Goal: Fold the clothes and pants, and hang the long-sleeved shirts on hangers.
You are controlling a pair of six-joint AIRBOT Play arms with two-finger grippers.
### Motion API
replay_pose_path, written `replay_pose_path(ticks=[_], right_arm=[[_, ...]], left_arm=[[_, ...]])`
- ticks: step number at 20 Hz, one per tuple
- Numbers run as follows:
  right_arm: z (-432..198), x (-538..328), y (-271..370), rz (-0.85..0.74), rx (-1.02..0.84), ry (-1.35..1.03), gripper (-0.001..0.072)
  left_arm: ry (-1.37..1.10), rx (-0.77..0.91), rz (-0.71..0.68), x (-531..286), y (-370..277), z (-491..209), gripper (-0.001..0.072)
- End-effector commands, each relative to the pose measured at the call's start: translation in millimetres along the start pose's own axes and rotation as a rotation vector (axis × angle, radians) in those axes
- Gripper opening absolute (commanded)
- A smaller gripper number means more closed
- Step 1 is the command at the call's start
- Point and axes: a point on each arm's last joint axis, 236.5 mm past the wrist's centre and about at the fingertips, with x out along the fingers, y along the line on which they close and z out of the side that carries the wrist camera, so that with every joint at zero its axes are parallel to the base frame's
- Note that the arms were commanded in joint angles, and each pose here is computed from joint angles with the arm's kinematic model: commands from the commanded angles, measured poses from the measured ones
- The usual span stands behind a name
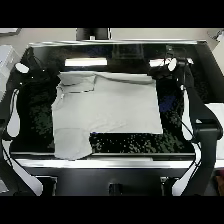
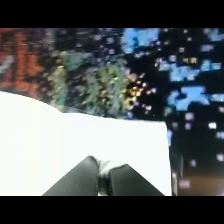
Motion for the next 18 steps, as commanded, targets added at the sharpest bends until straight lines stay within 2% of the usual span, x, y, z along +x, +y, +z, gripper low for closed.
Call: replay_pose_path(ticks=[1,5,10,18], right_arm=[[-5.4,9.3,-6.4,-0.020,0.004,0.013,0.0034],[-28.7,-29.3,-7.9,-0.051,-0.002,0.147,0.0035],[-80.9,-66.3,-23.5,-0.100,0.036,0.395,0.0035],[-117.2,-25.1,-43.5,-0.120,0.052,0.513,0.0035]], left_arm=[[0.004,0.006,0.020,7.2,15.8,-3.1,0.0016],[0.134,-0.003,0.006,-42.8,17.5,-15.5,0.0016],[0.426,-0.010,-0.018,-79.7,13.9,-76.5,0.0016],[0.563,0.008,0.082,-73.5,12.2,-114.0,0.0016]])
